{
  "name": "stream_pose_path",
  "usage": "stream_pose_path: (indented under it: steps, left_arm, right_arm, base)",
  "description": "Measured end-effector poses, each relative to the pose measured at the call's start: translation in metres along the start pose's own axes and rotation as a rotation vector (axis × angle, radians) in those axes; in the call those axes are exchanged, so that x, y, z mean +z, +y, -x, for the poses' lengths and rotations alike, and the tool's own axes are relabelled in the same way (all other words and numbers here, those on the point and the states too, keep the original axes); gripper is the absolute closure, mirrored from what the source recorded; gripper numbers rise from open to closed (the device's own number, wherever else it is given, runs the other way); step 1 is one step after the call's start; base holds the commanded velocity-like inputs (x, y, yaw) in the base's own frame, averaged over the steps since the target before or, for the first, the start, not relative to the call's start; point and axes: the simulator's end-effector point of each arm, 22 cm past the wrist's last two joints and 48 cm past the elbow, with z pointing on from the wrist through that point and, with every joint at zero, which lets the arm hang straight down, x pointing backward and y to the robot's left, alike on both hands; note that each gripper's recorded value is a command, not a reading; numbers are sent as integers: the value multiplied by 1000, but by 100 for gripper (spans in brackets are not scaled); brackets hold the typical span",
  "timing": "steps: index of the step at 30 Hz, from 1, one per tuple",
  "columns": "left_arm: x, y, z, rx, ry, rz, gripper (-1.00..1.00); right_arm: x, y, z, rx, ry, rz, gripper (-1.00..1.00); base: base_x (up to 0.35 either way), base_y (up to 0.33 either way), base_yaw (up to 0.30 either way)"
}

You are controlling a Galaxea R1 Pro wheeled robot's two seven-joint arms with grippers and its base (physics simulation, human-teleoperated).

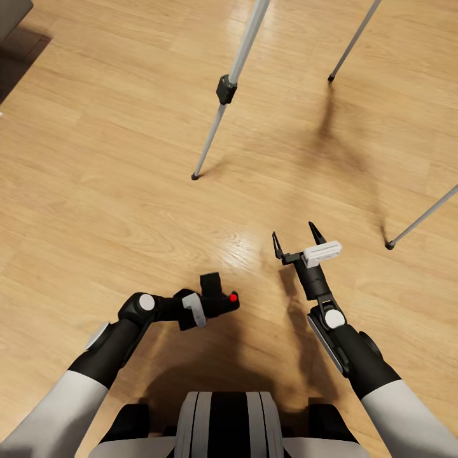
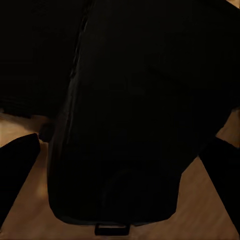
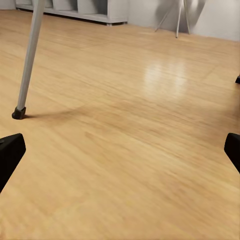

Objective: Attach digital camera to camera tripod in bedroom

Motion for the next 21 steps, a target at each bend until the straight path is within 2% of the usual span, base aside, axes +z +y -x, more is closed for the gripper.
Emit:
stream_pose_path:
  steps: [19,21]
  left_arm:
    - [-1,2,1,2,-2,4,100]
    - [-11,11,16,38,-30,32,100]
  right_arm:
    - [0,0,0,-1,0,0,-100]
    - [0,0,0,-1,0,0,-100]
  base:
    - [0,0,0]
    - [0,0,0]
